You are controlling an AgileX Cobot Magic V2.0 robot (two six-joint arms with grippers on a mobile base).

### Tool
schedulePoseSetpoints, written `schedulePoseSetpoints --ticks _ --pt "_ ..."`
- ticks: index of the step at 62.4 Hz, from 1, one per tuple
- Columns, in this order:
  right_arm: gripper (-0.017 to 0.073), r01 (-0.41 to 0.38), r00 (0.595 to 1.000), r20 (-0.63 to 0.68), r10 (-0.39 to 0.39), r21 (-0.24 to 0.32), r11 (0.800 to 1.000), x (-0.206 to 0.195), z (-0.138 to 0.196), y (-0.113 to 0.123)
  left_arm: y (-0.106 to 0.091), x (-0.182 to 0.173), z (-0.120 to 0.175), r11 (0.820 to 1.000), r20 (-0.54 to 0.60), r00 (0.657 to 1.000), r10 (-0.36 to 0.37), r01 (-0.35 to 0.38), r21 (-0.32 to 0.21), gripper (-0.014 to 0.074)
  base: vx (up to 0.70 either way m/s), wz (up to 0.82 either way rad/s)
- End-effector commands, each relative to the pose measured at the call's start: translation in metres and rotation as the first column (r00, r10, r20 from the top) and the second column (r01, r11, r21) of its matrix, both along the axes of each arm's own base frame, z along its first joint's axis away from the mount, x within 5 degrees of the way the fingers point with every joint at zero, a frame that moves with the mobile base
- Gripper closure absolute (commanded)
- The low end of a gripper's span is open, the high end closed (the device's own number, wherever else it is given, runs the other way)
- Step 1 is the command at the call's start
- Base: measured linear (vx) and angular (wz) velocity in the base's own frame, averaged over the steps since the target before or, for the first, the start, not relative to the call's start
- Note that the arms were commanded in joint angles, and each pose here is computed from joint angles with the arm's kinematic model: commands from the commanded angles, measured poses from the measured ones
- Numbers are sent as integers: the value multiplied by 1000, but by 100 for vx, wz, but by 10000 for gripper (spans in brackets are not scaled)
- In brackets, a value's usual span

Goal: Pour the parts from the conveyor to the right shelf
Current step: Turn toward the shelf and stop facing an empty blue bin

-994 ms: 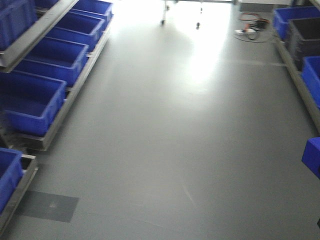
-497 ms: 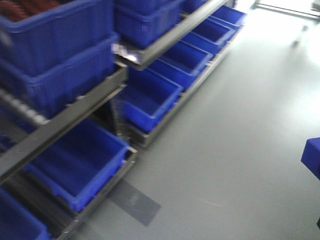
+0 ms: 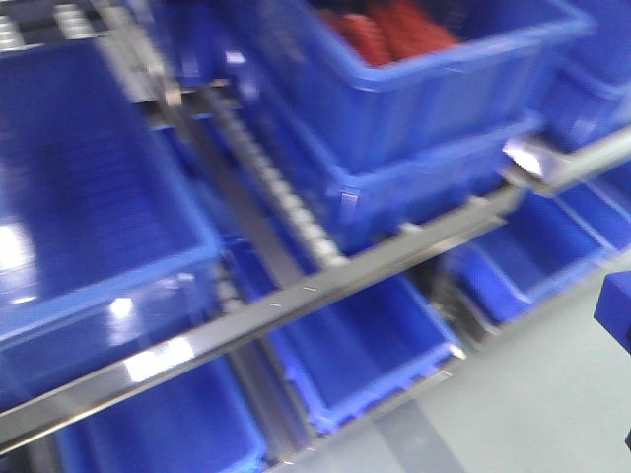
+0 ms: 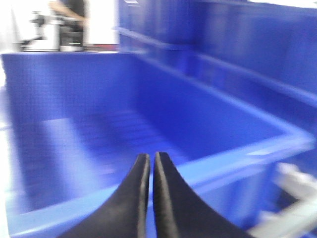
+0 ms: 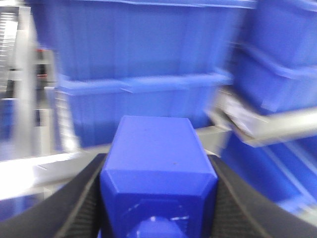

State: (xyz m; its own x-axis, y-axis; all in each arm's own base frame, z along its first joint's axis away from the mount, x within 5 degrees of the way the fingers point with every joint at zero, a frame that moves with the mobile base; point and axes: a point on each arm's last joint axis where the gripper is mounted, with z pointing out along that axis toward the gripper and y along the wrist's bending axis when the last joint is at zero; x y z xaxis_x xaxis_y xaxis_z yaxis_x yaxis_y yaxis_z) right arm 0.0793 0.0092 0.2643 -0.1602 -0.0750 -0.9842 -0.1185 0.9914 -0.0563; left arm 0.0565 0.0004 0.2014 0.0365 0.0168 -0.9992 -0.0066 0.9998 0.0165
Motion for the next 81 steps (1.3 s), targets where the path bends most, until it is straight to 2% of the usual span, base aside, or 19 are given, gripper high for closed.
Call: schedulePoseSetpoints --ticks 1,38,81 --pt "564 14 994 104 -15 5 1000 1 17 -1 0 0 -3 1000 60 998 -4 4 -10 600 17 82" --pt "564 14 994 104 -15 5 1000 1 17 -1 0 0 -3 1000 60 998 -4 4 -10 600 12 60" --pt "564 14 994 104 -15 5 1000 1 17 -1 0 0 -3 1000 60 998 -4 4 -10 600 7 8"
